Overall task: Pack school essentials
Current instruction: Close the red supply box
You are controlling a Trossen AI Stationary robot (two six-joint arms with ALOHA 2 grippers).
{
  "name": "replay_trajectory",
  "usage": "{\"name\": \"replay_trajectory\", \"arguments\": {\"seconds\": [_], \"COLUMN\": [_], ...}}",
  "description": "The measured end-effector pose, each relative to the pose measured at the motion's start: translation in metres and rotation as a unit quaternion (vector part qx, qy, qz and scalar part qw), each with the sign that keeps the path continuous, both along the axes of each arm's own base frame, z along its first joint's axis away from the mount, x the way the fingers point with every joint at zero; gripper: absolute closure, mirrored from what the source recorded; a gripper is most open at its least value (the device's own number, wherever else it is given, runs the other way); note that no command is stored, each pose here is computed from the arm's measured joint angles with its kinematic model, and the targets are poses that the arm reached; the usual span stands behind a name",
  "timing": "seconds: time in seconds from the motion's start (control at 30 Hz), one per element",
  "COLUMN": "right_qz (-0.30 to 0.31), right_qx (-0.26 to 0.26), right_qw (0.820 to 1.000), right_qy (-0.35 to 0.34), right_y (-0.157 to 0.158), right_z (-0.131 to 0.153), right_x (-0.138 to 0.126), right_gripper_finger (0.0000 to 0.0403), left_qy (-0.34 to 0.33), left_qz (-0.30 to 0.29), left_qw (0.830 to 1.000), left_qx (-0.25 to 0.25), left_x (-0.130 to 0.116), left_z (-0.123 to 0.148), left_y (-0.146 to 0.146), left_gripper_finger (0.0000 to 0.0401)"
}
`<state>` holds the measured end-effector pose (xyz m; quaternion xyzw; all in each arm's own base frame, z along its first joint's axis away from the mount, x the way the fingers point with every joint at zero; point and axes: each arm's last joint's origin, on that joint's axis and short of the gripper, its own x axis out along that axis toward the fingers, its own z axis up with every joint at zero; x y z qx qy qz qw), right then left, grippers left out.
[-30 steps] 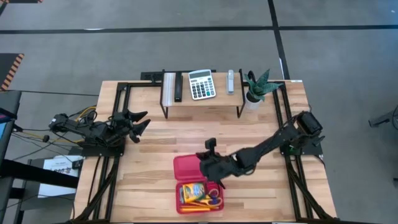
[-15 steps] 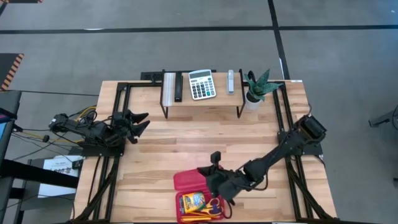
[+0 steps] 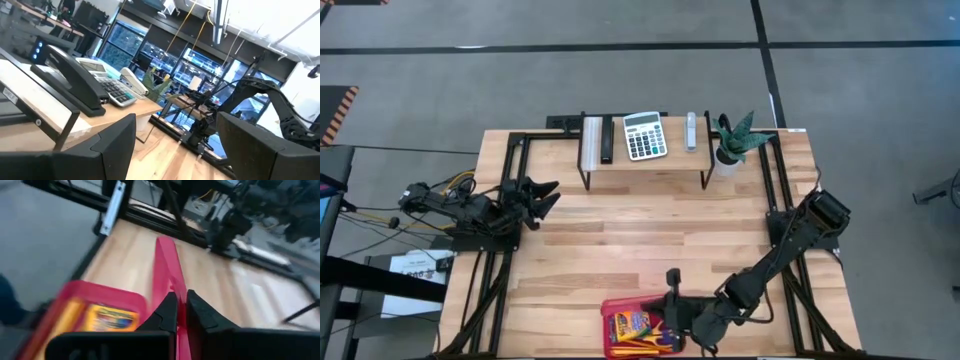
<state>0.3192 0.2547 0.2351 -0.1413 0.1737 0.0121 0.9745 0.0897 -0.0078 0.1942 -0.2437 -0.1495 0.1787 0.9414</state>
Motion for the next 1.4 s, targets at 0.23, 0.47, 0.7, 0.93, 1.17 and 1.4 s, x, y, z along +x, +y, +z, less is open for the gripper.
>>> {"name": "replay_trajectory", "arguments": {"seconds": [0.23,0.47,0.7,0.93,1.17,1.4], "right_qz": [0.027,0.036,0.042,0.049,0.049,0.047], "right_qx": [0.134,0.187,0.195,0.183,0.176,0.177], "right_qw": [0.990,0.980,0.977,0.979,0.980,0.979], "right_qy": [0.041,0.063,0.078,0.076,0.084,0.085], "right_y": [0.006,0.011,0.016,0.016,0.014,0.014], "right_z": [-0.009,-0.028,-0.044,-0.044,-0.045,-0.045], "right_x": [0.001,0.009,0.011,0.011,0.011,0.011], "right_gripper_finger": [0.0373,0.0373,0.0362,0.0329,0.0243,0.0178], "left_qy": [-0.042,-0.061,-0.059,-0.055,-0.056,-0.057], "left_qz": [-0.040,-0.061,-0.063,-0.062,-0.062,-0.064], "left_qw": [0.998,0.996,0.995,0.996,0.996,0.995], "left_qx": [-0.035,-0.038,-0.044,-0.043,-0.043,-0.047], "left_x": [-0.001,-0.001,0.001,0.001,0.001,0.001], "left_z": [0.005,0.008,0.007,0.007,0.007,0.007], "left_y": [-0.001,-0.002,-0.003,-0.003,-0.003,-0.003], "left_gripper_finger": [0.0138,0.0138,0.0138,0.0138,0.0138,0.0138]}}
